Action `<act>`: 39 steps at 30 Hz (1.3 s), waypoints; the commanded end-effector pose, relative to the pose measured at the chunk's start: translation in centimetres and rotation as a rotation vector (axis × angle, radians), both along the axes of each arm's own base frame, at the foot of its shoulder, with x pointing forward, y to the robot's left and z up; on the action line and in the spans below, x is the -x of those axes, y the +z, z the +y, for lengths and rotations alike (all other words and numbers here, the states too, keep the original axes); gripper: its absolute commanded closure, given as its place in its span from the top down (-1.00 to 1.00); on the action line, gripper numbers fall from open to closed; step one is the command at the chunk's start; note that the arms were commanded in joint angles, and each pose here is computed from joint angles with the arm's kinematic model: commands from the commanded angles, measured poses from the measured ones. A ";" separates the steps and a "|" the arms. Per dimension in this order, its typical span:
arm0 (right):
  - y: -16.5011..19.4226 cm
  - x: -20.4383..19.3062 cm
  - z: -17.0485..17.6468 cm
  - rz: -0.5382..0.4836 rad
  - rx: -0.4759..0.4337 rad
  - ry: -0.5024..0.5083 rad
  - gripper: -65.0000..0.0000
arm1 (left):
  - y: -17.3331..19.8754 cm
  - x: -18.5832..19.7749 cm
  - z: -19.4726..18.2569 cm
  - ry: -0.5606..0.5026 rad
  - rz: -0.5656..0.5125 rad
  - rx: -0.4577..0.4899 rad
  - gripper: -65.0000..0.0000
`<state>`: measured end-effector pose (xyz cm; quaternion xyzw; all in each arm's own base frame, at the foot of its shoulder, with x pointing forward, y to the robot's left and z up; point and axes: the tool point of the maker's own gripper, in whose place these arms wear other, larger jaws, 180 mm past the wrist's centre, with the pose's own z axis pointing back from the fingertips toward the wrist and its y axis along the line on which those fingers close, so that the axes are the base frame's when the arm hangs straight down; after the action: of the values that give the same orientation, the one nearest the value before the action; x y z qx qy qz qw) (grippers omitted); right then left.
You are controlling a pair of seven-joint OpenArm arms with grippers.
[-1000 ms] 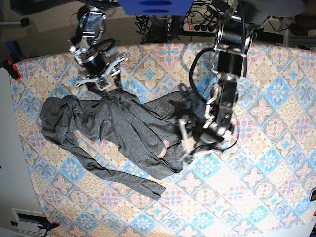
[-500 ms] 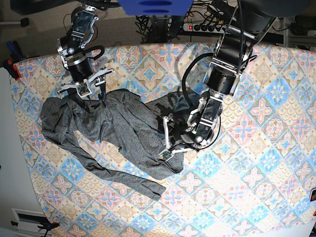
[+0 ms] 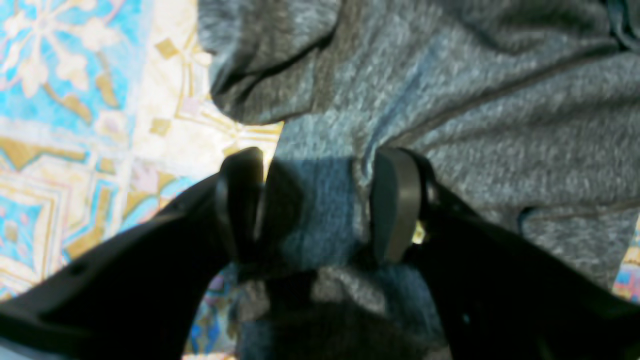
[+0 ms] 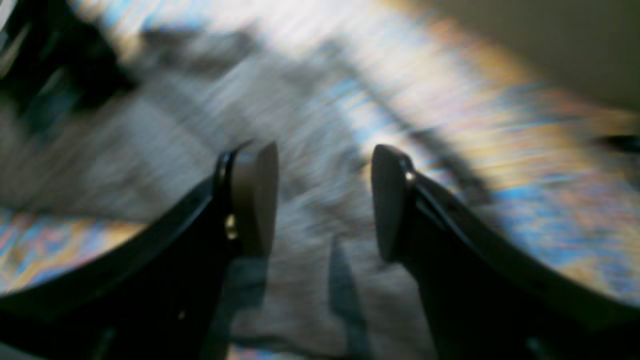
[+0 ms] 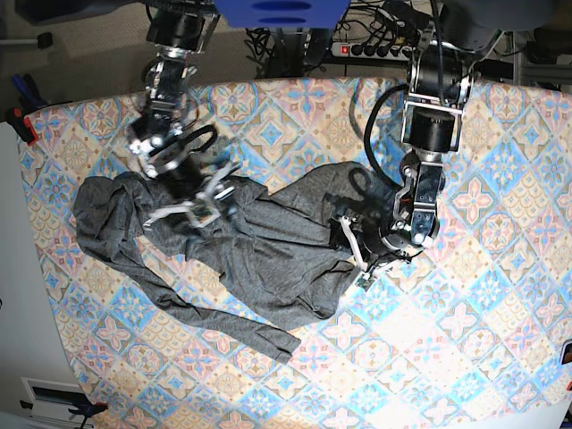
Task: Layout the t-shirt on the table in an organized manner, then fold the t-shirt properly
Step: 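Release the shirt with both grippers and reach the left gripper to a new fold, then grasp the grey shirt fabric with both grippers near its middle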
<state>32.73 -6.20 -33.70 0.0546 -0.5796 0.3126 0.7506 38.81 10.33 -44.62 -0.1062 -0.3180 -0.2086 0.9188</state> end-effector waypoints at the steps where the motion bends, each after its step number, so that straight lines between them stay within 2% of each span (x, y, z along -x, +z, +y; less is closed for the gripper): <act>1: 3.0 -1.6 1.0 -0.094 -0.030 0.022 -0.11 | -4.1 4.8 4.4 0.008 0.219 -0.190 0.03; 4: 3.7 -2.7 3.9 -0.092 -0.004 0.093 -0.11 | -4.5 5.9 4.9 0.009 0.229 -0.196 0.03; 9: 1.4 -3.2 7.0 -0.010 0.017 0.174 -0.11 | -4.0 7.7 7.1 0.002 0.202 -0.241 0.03; 16: -1.0 -4.6 7.8 0.063 0.007 0.196 -0.11 | -2.6 8.4 12.2 0.153 0.171 -0.239 0.03; 24: -4.4 -4.1 8.5 0.167 -0.007 0.217 -0.11 | -3.5 10.3 13.5 0.163 0.207 -0.260 0.03; 27: -4.9 -3.8 8.6 0.183 -0.008 0.222 -0.11 | -3.5 10.3 13.5 0.163 0.207 -0.260 0.03; 33: -5.6 -2.6 11.1 0.202 0.009 0.302 -0.11 | -3.4 10.1 13.5 0.164 0.203 -0.259 0.03; 39: -7.1 -1.8 11.4 0.249 0.006 0.311 -0.16 | -3.4 10.1 13.4 0.164 0.203 -0.258 0.03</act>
<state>33.62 4.76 -42.13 0.1784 -0.4485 0.4195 0.7688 33.55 19.80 -44.39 -0.0573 -0.3305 -0.1499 0.9301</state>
